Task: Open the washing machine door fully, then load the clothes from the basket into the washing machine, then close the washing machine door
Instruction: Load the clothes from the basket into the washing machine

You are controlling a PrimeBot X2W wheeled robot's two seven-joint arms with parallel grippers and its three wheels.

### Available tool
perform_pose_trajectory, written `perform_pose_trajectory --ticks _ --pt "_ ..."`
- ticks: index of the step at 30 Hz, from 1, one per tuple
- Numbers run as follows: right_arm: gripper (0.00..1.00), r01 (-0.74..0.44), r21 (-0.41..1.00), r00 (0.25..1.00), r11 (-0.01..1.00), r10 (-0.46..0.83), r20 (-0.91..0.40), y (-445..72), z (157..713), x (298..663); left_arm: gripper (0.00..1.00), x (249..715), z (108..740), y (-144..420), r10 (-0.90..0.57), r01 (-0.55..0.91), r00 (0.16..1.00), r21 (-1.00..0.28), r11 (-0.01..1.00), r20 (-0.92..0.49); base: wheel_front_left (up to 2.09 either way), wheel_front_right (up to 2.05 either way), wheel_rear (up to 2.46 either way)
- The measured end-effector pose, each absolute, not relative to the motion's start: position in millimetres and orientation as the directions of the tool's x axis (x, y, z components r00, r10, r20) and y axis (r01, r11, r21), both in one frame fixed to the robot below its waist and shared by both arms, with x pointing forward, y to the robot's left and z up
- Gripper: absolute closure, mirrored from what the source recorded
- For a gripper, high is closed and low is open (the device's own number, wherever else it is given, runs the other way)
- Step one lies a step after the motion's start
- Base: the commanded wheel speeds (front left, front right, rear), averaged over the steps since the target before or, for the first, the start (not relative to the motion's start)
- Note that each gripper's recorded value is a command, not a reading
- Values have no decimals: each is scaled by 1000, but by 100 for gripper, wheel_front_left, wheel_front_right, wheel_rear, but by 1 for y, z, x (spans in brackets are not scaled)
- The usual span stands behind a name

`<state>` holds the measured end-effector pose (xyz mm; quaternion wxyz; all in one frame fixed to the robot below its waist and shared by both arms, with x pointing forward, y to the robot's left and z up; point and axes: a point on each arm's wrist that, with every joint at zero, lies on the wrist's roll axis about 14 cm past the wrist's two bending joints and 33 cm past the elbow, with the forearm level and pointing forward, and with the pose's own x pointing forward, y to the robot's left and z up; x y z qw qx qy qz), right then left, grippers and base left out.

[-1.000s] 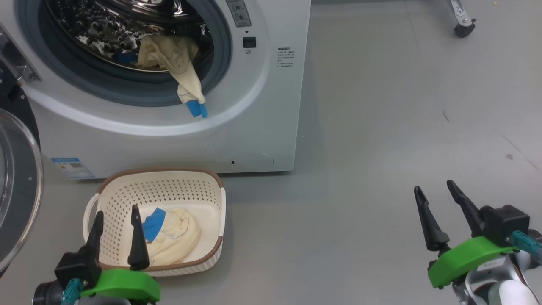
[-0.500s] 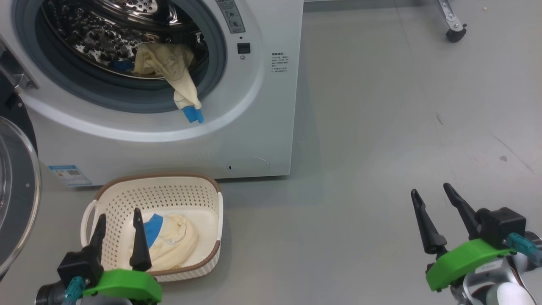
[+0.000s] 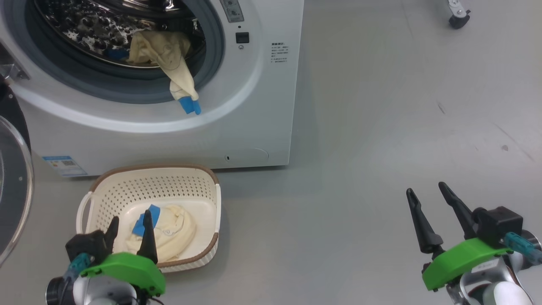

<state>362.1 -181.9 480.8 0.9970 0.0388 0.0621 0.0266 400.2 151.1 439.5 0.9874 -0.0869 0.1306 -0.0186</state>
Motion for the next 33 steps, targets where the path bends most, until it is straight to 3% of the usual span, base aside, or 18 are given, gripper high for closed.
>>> perform_pose_trajectory --ticks 15,33 --pt "0 -24 109 989 994 39 -144 -187 464 385 0 472 411 112 -219 99 887 -296 950 -406 0 0 0" --pt "0 87 165 980 983 -55 -189 -215 428 392 0 593 389 69 -296 215 807 -212 953 -512 0 0 0"
